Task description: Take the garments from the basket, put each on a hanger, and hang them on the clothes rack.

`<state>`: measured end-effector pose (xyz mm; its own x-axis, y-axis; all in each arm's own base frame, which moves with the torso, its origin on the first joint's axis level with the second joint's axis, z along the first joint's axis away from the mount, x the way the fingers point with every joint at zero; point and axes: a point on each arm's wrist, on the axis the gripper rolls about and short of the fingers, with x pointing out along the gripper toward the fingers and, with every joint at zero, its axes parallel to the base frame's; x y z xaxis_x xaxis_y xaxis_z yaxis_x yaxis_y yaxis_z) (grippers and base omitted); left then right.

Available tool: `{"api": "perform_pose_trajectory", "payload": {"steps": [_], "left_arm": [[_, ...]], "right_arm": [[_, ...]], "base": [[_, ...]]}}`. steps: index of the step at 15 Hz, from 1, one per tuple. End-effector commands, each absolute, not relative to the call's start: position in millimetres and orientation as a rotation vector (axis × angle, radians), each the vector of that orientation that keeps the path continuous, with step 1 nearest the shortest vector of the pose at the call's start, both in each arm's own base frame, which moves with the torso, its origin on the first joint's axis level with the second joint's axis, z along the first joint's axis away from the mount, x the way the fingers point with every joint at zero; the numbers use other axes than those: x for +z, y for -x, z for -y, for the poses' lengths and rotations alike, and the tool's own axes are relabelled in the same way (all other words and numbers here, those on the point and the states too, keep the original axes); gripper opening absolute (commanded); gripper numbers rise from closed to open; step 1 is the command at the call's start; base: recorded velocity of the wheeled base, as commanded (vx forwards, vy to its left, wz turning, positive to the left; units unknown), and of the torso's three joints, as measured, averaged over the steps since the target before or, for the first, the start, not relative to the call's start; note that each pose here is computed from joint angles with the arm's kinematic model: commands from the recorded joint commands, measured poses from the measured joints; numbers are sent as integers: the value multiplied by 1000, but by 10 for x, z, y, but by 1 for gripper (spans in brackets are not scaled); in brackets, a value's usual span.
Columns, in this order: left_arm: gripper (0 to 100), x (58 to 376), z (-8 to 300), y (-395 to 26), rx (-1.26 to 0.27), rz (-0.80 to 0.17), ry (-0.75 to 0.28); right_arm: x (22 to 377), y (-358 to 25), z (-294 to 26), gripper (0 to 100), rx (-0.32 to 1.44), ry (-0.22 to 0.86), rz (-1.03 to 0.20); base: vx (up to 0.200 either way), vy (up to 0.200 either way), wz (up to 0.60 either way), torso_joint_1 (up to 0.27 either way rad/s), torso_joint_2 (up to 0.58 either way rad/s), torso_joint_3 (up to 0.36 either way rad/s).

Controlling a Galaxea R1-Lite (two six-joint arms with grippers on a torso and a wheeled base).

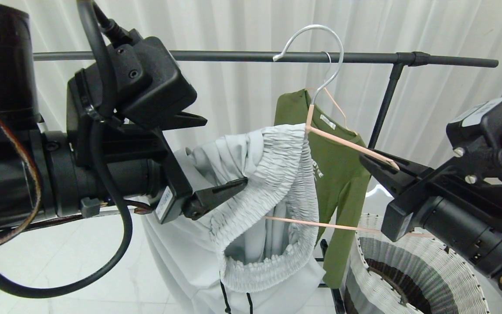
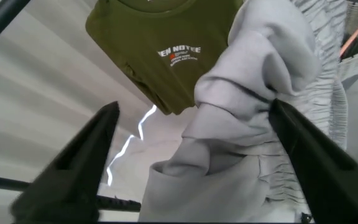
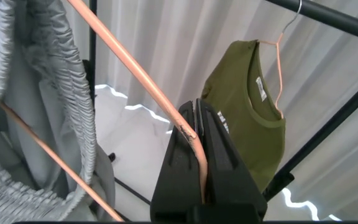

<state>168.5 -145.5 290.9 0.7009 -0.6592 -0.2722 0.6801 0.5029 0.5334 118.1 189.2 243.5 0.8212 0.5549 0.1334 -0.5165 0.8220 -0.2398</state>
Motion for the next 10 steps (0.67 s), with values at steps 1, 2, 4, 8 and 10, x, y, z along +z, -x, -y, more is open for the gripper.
{"api": "perform_pose_trajectory", "payload": {"steps": [1, 2, 4, 8, 10], "left_arm": [[0, 2893, 1446, -1677, -809, -37, -667], [0, 2886, 1452, -1683, -810, -40, -669], [0, 2871, 1463, -1696, -812, -47, -671], [0, 2833, 1448, -1685, -811, -58, -675], [0, 2827, 1432, -1710, -795, -66, -678]], "right_arm": [[2439, -1164, -1909, 0, 584, 195, 205], [2446, -1140, -1915, 0, 594, 192, 208], [2457, -1104, -1934, 0, 611, 184, 218], [2464, -1099, -1939, 0, 612, 181, 226], [2464, -1099, -1939, 0, 613, 183, 227]], "base": [[0, 0, 0, 0, 0, 0], [0, 0, 0, 0, 0, 0], [0, 0, 0, 0, 0, 0], [0, 0, 0, 0, 0, 0], [0, 0, 0, 0, 0, 0]]}}
